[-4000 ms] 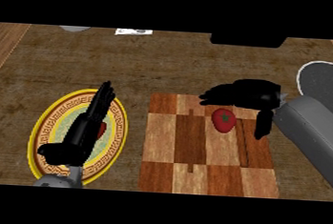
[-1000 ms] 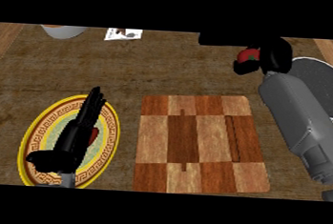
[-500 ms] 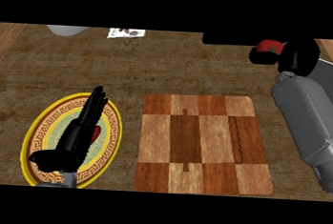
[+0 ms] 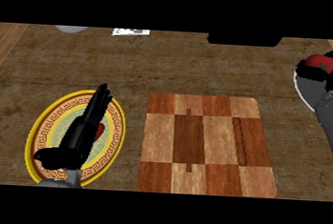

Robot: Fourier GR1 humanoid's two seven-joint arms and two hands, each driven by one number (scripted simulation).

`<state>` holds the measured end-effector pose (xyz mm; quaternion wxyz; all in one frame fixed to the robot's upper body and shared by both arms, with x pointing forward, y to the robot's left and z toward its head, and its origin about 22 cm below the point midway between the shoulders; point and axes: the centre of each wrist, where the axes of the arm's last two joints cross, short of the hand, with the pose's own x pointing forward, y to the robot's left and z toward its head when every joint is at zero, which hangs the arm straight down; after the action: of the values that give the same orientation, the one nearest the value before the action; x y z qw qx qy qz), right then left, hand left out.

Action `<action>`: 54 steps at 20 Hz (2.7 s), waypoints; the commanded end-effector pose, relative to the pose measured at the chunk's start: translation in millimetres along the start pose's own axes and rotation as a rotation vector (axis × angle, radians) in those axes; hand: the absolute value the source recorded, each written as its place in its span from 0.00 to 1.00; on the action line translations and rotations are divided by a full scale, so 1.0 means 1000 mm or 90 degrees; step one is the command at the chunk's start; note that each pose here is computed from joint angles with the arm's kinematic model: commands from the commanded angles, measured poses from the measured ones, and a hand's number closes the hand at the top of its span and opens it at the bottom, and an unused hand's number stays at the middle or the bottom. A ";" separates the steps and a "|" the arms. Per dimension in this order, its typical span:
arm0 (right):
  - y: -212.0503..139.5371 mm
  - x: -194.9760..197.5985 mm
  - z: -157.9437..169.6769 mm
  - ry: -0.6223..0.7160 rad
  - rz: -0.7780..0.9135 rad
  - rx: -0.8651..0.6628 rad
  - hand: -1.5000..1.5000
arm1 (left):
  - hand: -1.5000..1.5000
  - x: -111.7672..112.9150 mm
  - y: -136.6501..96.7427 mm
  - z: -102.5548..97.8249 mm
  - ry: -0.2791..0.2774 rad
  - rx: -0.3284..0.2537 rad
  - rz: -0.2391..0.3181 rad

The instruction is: Pick the tomato from the cutting board and place it in the pan

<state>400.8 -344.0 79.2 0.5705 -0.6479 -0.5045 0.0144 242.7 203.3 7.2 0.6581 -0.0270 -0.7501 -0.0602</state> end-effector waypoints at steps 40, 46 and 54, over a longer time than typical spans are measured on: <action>-0.068 -0.160 -0.068 0.122 -0.372 0.040 0.00 | 0.50 -0.009 -0.017 -0.006 -0.004 -0.021 0.018; -0.088 -0.211 -0.057 0.075 -0.491 0.132 0.00 | 0.50 -0.002 0.005 -0.002 -0.007 -0.006 0.012; -0.074 -0.232 -0.030 0.020 -0.480 0.185 0.00 | 0.50 -0.009 -0.008 0.000 0.002 0.002 0.000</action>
<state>260.0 -537.2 23.5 0.6282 -0.3431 -0.6820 -0.1502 246.8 200.2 4.8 0.6568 -0.0311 -0.7512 -0.0578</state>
